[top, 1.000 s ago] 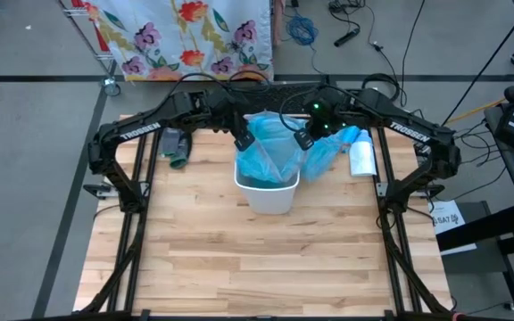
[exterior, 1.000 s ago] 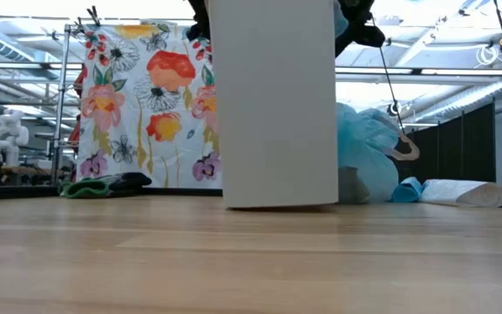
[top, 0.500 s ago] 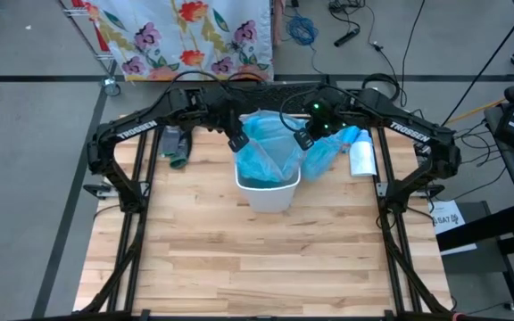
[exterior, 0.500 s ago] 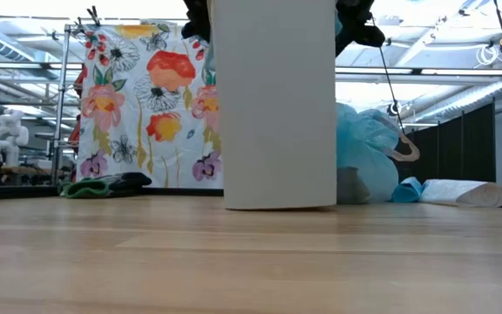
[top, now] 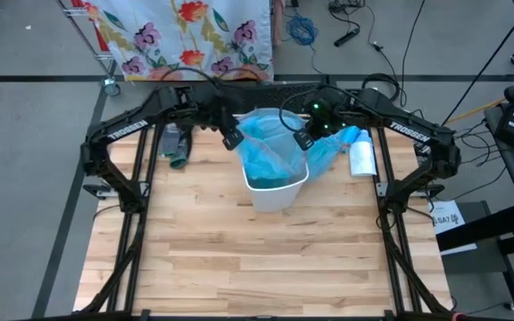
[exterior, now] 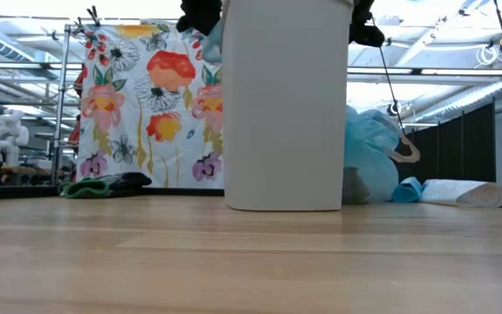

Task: Place trash/remove bag and relplace
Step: Insert the new blue trash bag into the trash bin

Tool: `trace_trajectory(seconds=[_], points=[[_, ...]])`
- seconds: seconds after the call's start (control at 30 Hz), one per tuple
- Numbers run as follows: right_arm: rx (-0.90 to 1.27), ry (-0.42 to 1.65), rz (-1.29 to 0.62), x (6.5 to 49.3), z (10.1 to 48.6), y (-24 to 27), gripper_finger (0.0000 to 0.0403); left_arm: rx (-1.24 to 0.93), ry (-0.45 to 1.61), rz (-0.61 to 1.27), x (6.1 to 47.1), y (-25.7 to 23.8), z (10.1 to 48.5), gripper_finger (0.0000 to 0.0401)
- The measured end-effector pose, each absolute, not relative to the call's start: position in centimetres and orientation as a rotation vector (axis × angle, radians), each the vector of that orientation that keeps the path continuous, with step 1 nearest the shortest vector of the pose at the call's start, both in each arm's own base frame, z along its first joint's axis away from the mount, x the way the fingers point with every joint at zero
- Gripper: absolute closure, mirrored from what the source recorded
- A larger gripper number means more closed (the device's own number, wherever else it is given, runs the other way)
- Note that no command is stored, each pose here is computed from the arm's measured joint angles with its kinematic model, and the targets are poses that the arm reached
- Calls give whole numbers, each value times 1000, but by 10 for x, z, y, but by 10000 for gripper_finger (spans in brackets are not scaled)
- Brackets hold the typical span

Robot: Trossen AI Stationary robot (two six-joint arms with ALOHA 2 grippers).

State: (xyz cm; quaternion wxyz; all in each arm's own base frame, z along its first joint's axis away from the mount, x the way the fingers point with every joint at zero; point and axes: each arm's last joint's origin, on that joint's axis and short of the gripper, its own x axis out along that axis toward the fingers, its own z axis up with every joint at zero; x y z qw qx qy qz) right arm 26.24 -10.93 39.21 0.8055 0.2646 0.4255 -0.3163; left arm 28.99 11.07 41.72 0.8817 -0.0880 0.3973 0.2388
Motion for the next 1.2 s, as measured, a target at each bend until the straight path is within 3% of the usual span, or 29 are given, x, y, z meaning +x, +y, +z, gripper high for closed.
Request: trace_trajectory(seconds=[0.73,1.2], points=[[623,931,-621,262,391,-107,403,-316,932,503,275,105,412,401],[715,1047,-620,255,386,-96,403,-394,1015,398,299,83,356,401]])
